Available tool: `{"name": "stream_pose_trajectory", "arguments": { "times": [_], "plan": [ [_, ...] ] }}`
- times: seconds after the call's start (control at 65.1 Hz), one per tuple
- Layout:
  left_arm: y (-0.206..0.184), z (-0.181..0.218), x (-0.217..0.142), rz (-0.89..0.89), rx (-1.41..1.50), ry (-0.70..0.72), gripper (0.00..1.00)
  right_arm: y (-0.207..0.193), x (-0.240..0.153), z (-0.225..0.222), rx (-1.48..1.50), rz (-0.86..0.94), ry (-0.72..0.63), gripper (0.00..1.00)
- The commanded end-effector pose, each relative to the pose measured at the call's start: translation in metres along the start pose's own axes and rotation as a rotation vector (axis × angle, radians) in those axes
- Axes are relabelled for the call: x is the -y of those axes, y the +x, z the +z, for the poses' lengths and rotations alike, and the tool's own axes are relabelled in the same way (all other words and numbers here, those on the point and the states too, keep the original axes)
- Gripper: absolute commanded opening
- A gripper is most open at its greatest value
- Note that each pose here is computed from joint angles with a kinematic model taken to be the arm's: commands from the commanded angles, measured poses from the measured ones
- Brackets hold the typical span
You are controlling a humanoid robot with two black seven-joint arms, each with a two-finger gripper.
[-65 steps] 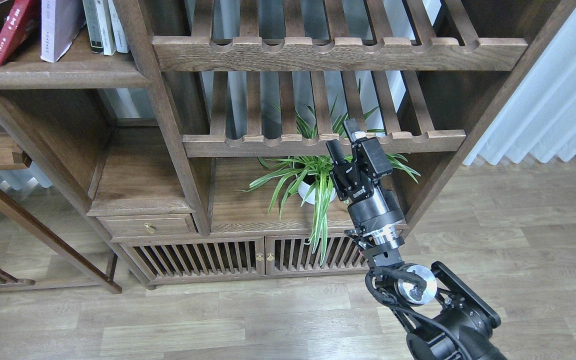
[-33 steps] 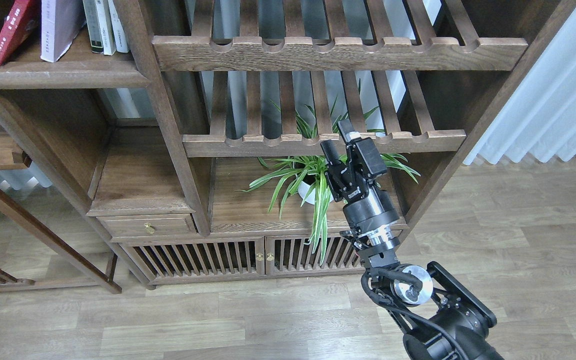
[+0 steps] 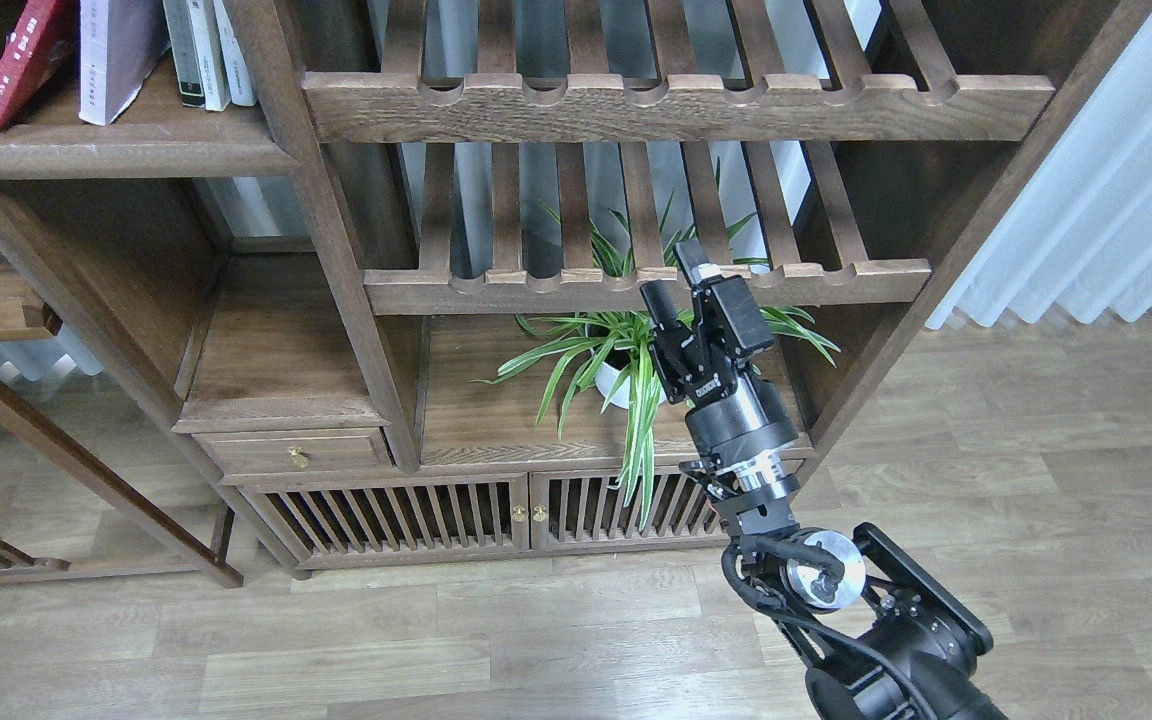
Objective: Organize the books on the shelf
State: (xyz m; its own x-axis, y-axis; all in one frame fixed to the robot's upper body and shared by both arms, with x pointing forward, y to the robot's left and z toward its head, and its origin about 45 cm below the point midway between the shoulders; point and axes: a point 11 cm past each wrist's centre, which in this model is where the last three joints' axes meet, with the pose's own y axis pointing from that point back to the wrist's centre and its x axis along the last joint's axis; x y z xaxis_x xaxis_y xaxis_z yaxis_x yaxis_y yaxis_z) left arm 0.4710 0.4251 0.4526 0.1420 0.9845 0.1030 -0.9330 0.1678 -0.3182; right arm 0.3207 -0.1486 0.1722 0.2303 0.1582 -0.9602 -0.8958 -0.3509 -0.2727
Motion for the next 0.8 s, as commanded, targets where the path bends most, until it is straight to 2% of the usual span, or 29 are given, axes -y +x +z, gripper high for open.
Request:
{"name": "stream_pose_trajectory", "arguments": {
  "times": [0.0, 0.246, 0.691, 0.784],
  "plan": [
    [-0.002, 0.006, 0.011, 0.007, 0.032, -0.034, 0.00, 0.000, 0.000, 0.000, 0.000, 0.000, 0.001, 0.80],
    [0.002, 0.004, 0.014, 0.025, 0.061, -0.090, 0.00, 0.000, 0.000, -0.001, -0.001, -0.001, 0.004, 0.80],
    [0.016, -0.015, 0.005, 0.081, 0.021, -0.102, 0.00, -0.001, 0.001, -0.001, -0.001, -0.004, 0.002, 0.80],
    [0.010, -0.020, 0.006, 0.078, 0.001, -0.130, 0.00, -0.001, 0.001, -0.001, -0.001, -0.004, 0.002, 0.80]
  ]
}}
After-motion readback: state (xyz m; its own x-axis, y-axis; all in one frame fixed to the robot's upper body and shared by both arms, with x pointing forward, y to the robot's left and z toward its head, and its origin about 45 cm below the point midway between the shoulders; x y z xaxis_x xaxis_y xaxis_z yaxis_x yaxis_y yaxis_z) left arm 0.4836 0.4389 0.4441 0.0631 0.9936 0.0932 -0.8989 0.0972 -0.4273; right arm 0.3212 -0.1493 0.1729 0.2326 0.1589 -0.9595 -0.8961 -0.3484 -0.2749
